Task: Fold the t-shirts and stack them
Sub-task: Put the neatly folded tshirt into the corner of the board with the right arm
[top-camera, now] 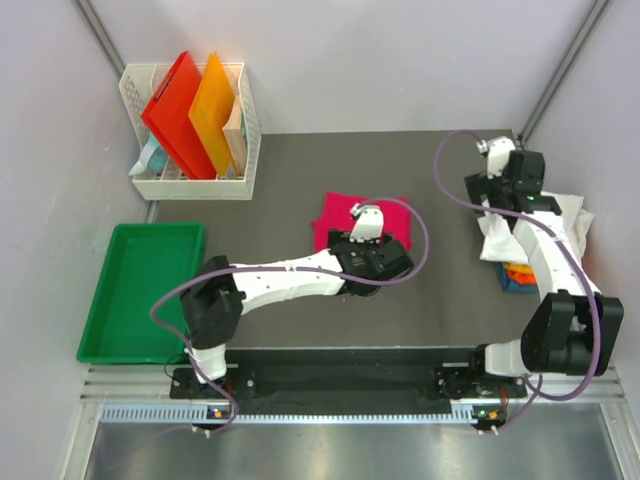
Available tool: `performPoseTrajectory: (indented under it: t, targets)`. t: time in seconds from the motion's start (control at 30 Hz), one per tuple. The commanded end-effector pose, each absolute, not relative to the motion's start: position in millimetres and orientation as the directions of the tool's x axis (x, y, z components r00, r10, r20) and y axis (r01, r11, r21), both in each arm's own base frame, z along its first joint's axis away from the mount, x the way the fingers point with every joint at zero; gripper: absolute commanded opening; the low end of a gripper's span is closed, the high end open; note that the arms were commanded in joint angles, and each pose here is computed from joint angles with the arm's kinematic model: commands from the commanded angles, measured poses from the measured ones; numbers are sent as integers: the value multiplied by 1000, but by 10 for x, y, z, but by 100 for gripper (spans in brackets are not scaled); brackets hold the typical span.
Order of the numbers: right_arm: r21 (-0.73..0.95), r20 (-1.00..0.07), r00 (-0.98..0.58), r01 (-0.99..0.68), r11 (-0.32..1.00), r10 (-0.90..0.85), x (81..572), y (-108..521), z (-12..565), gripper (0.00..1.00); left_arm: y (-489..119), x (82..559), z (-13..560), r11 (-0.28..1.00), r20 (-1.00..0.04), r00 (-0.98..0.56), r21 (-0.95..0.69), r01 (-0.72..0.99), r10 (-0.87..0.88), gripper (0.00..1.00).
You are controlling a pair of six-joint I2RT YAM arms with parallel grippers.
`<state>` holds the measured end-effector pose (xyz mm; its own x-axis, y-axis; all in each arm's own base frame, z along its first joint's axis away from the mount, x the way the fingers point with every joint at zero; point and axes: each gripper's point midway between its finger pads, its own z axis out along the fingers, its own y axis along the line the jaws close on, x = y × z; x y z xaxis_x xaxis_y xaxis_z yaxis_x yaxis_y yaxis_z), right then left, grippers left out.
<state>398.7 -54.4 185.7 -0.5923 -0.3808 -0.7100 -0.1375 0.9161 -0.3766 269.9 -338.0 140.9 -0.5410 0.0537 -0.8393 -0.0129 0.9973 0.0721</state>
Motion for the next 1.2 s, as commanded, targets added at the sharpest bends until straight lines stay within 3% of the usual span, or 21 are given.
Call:
performPoseTrajectory:
  t: [0.0,0.07,0.17,0.2,0.37,0.4,0.5,0.53,0.57,0.63,0.77,0.8,0.87,0.9,0.93,1.07,1.13,1.17]
  targets:
    - [-267,-630,-750,-33,963,-200,3648,-876,1698,100,-3378,2946,1774,993,-852,-523,-79,90,-21,99]
    - [-154,-559,-779,-239,959,-284,3451,-595,1513,100,-3311,3143,1816,990,-855,-518,-106,97,-41,99]
    - [-80,-675,-650,-407,910,-350,3270,-205,1684,100,-3268,3306,1737,988,-843,-537,-64,141,22,99]
    - [-77,-761,-542,-469,880,-356,3200,-5,1955,100,-3294,3342,1756,985,-842,-538,-54,161,42,99]
    - [-123,-904,-302,-492,862,-301,3233,323,2262,100,-3376,3518,1575,981,-827,-554,-18,192,93,99]
    - [-125,-912,-281,-505,854,-300,3228,361,2253,87,-3432,3564,1582,980,-822,-567,-60,188,59,99]
    - [0,-881,-405,-518,855,-245,3317,409,1953,71,-3524,3718,1431,977,-792,-610,-133,169,-3,99]
    - [32,-851,-455,-544,839,-263,3298,426,1915,74,-3548,3756,1402,975,-792,-610,-144,171,-10,99]
    - [83,-832,-489,-576,813,-262,3298,488,1835,91,-3570,3786,1298,977,-787,-617,-137,165,-6,99]
    - [182,-768,-581,-600,779,-268,3322,530,1566,99,-3613,3860,1284,979,-786,-618,-143,143,-24,99]
    - [209,-791,-569,-599,773,-226,3390,604,1459,78,-3613,3987,1098,987,-768,-639,-123,99,-32,96]
    - [176,-820,-527,-603,778,-223,3449,619,1522,66,-3601,4010,1078,987,-767,-641,-125,97,-34,95]
    - [163,-830,-518,-580,798,-207,3515,664,1575,32,-3588,4040,981,989,-763,-646,-118,92,-31,92]
    - [160,-839,-507,-578,800,-198,3586,684,1620,21,-3540,4078,955,989,-757,-652,-125,75,-47,91]
    - [187,-835,-522,-568,801,-175,3607,719,1637,15,-3518,4087,913,989,-748,-662,-131,68,-53,88]
    - [246,-801,-575,-570,784,-166,3674,904,1585,14,-3398,4052,807,986,-729,-681,-156,55,-77,65]
    - [240,-799,-577,-565,789,-169,3707,942,1554,22,-3382,4043,808,985,-732,-677,-164,54,-84,47]
    - [229,-802,-573,-555,800,-168,3728,919,1549,36,-3347,4027,782,986,-728,-681,-161,50,-84,42]
